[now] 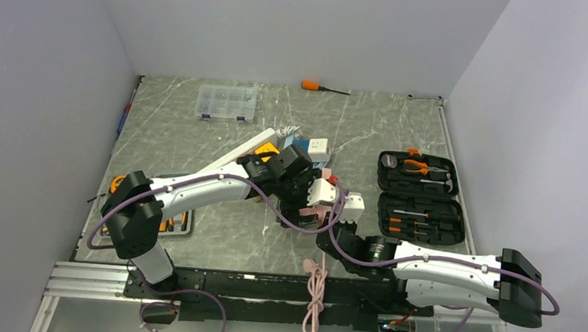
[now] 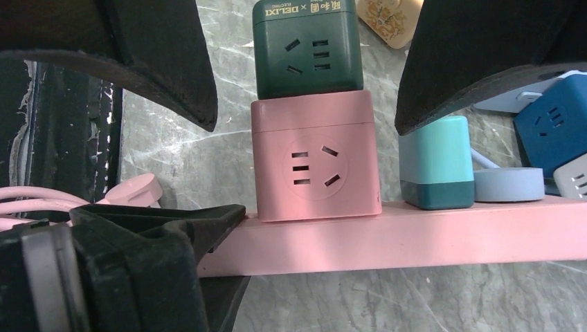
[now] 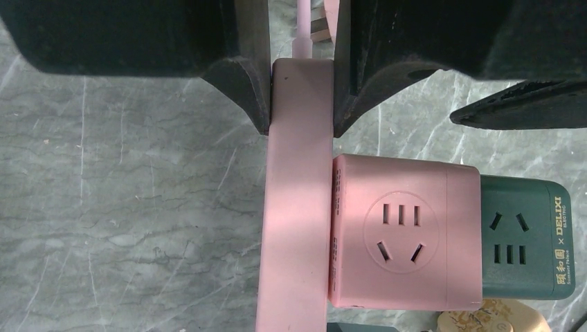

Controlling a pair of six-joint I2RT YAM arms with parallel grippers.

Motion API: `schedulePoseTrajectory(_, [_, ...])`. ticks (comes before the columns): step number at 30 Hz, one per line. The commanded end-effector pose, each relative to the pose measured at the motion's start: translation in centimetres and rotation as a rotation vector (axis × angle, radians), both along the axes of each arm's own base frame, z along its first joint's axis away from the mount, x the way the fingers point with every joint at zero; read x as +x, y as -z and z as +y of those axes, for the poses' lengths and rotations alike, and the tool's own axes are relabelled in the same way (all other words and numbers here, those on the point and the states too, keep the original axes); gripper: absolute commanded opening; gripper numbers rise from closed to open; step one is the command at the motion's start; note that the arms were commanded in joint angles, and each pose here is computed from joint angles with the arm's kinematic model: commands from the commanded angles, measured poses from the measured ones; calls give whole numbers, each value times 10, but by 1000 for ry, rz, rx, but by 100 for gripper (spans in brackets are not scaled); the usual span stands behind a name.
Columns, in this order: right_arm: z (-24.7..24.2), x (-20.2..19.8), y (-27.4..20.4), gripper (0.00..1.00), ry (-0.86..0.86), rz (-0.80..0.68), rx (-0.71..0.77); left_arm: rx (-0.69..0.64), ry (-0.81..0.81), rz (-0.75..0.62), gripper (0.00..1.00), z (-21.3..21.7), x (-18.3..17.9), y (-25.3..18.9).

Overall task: Pull the plug off the socket
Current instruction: Remove the plug from the socket.

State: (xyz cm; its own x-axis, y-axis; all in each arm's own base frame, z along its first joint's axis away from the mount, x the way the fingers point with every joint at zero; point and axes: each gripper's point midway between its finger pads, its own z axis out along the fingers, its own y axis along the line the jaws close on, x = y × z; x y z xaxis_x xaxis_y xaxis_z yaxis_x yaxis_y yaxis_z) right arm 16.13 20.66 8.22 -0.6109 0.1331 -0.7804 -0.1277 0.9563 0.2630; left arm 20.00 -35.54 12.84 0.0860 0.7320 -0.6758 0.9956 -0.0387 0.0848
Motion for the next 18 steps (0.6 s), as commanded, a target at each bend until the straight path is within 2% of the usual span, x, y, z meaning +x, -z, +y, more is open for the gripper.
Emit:
schedulePoseTrajectory(1, [43,15,-76,0,6,-115,300,-19,-16,9,99,-4,-2,-7])
schedulePoseTrajectory(7, [41,12,-76,0,-4,-119,349,-55,-16,-14,99,4,-7,-15])
schedulePoseTrajectory(18, [49,12,-84,0,-41,-136,351,-47,-17,3,99,-16,4,-9])
